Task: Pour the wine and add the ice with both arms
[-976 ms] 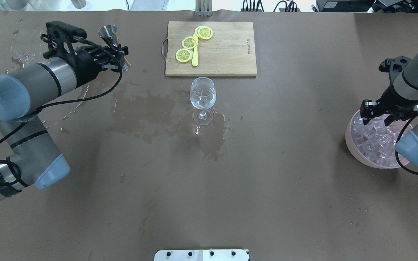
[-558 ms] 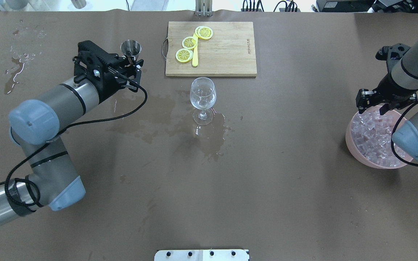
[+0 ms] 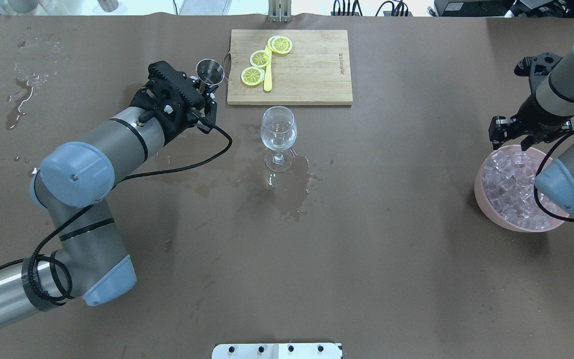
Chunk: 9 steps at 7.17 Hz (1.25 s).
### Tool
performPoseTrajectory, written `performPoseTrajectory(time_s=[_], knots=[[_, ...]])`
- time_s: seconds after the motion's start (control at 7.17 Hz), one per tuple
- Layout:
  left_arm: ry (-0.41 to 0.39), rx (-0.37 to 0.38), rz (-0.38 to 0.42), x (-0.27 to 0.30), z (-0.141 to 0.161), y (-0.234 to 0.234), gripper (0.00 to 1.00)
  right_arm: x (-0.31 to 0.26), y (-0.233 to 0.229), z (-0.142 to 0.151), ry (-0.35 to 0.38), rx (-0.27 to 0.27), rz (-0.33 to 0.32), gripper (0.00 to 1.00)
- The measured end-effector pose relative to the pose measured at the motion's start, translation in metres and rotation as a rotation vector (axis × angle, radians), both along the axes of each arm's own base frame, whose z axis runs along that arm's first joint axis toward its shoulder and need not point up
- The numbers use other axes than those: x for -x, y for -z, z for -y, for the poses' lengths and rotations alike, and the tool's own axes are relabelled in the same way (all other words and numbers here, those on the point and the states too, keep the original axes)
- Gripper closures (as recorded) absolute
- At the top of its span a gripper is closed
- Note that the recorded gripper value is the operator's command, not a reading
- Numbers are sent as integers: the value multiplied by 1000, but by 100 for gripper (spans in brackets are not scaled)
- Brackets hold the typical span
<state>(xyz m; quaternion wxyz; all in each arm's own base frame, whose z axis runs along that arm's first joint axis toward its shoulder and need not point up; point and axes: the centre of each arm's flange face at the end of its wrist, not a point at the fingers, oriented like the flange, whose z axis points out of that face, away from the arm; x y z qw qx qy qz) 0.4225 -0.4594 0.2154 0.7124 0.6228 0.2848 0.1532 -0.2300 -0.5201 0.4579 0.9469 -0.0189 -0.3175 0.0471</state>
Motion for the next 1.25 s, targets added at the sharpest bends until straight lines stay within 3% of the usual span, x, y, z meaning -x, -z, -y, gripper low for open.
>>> performPoseTrajectory(time_s=[0.56, 1.25], knots=[[45, -13, 121, -27, -14, 35, 100, 2, -3, 2, 0, 0, -9, 38], [82, -22, 288, -43, -17, 39, 100, 8, -6, -3, 1, 10, -20, 39]])
